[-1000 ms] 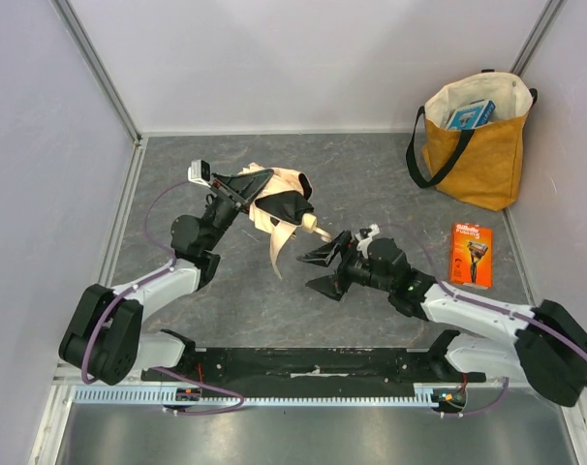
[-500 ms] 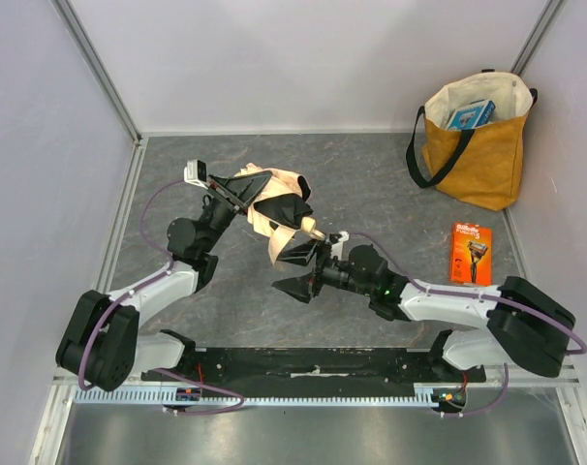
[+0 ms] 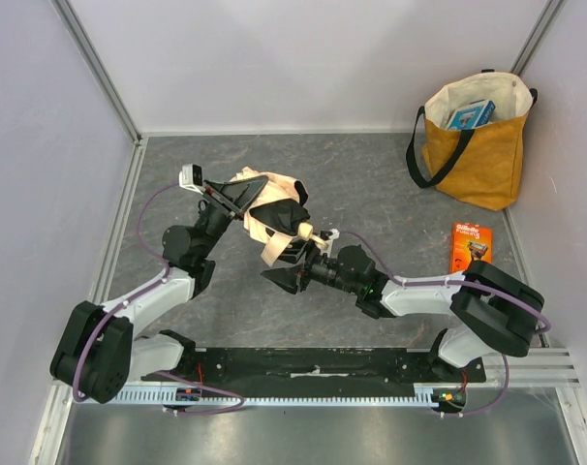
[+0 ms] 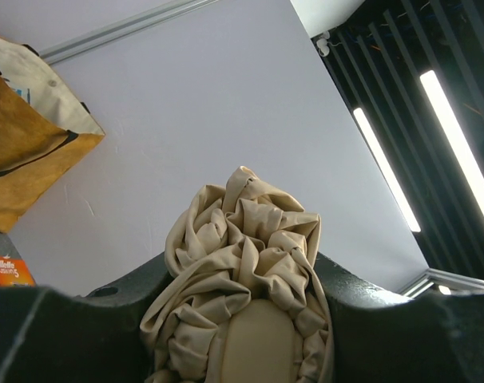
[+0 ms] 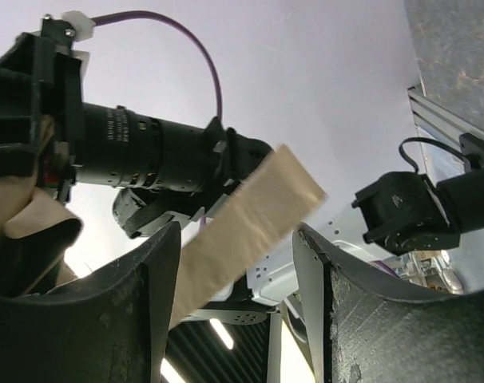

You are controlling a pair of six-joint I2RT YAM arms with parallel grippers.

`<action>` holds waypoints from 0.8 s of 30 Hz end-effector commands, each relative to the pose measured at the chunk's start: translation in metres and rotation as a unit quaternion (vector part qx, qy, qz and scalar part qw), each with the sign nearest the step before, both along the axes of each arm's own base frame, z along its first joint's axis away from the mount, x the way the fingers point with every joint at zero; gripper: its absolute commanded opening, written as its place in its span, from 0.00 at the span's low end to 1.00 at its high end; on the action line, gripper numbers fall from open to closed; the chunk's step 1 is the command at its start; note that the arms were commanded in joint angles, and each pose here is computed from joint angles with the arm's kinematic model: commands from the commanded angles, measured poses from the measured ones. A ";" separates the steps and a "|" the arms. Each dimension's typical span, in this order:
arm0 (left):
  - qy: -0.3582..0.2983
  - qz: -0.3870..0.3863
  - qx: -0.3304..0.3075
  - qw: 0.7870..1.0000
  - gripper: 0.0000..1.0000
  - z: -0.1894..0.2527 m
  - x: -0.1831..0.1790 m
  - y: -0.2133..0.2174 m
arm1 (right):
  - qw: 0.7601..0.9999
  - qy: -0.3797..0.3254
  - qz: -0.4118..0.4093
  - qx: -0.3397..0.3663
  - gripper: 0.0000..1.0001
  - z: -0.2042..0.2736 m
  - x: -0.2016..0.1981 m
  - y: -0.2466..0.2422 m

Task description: Put away the umbrella

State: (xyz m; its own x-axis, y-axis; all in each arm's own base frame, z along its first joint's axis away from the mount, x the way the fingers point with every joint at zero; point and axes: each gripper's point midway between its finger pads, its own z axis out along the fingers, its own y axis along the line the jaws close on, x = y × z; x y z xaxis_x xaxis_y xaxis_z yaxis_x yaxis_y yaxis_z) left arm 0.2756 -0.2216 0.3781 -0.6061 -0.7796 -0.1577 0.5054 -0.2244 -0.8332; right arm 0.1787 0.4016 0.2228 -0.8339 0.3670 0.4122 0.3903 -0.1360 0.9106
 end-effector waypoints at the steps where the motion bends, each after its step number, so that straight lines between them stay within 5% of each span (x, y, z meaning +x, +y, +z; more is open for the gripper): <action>1: -0.184 0.002 -0.099 0.978 0.02 0.073 -0.066 0.033 | 0.983 0.133 -0.018 0.127 0.64 0.049 0.014 -0.003; 7: -0.176 -0.001 -0.103 0.979 0.02 0.070 -0.067 0.031 | 0.982 0.130 -0.022 0.137 0.51 0.053 0.018 -0.001; 13: -0.160 -0.012 -0.111 0.981 0.02 0.066 -0.068 0.030 | 0.979 0.114 -0.044 0.161 0.01 0.056 0.026 -0.004; 24: -0.065 -0.130 -0.192 0.971 0.02 0.064 -0.089 0.020 | 0.977 -0.100 -0.139 0.130 0.00 0.056 0.095 -0.033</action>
